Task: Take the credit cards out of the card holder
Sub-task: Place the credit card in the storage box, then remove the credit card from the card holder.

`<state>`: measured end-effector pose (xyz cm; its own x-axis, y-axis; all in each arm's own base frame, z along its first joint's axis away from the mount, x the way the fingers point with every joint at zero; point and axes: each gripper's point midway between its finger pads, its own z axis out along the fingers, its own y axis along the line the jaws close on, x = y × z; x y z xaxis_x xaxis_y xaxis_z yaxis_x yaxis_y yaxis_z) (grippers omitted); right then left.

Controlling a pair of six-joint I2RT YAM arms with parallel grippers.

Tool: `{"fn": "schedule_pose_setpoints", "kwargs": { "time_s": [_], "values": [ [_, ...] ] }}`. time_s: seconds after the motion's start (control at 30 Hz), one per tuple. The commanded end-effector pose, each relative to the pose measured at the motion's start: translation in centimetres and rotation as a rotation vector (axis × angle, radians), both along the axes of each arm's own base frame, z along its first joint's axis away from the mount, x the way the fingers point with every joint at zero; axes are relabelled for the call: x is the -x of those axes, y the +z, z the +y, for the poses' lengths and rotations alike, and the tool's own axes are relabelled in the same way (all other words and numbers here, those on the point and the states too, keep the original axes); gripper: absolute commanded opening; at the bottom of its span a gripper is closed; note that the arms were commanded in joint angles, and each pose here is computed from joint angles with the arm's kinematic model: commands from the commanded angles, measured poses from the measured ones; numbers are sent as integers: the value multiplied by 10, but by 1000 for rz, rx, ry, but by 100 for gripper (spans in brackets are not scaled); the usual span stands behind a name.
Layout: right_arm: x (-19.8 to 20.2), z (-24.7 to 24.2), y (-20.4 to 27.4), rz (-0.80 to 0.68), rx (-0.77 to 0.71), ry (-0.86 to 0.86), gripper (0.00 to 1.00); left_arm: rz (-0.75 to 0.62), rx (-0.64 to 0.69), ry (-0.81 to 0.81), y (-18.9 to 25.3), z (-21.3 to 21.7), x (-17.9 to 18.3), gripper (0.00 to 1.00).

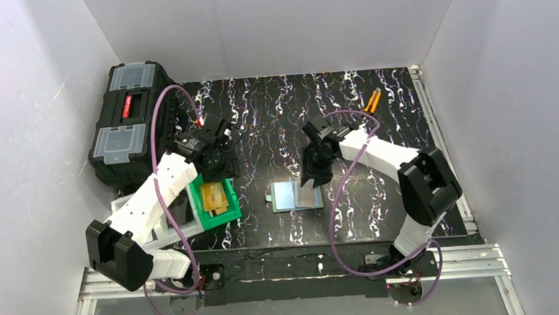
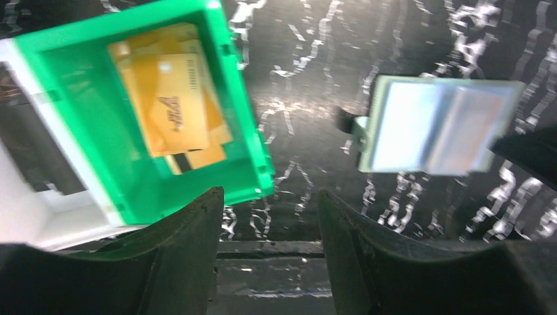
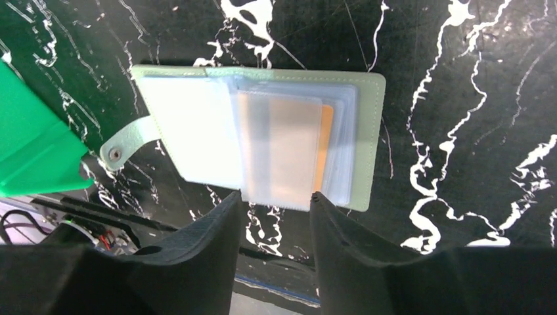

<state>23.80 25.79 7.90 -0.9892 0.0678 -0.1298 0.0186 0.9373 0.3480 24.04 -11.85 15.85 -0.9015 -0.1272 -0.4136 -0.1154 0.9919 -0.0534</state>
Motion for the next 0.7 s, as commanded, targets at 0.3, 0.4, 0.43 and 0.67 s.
{"fn": "schedule_pose_setpoints", "kwargs": {
  "time_s": [0.3, 0.4, 0.43, 0.67],
  "values": [
    [0, 6, -33, 27, 83, -14, 39, 98, 379, -171, -11, -86, 16, 44],
    [0, 4, -38, 30, 95, -20, 35, 112, 394, -202, -19, -103, 16, 40],
    [0, 3, -40, 32, 97, -20, 35, 119, 398, -207, -21, -108, 16, 39],
    [4, 8, -54, 65, 96, -8, 30, 161, 390, -222, -44, -128, 18, 27]
  ]
}}
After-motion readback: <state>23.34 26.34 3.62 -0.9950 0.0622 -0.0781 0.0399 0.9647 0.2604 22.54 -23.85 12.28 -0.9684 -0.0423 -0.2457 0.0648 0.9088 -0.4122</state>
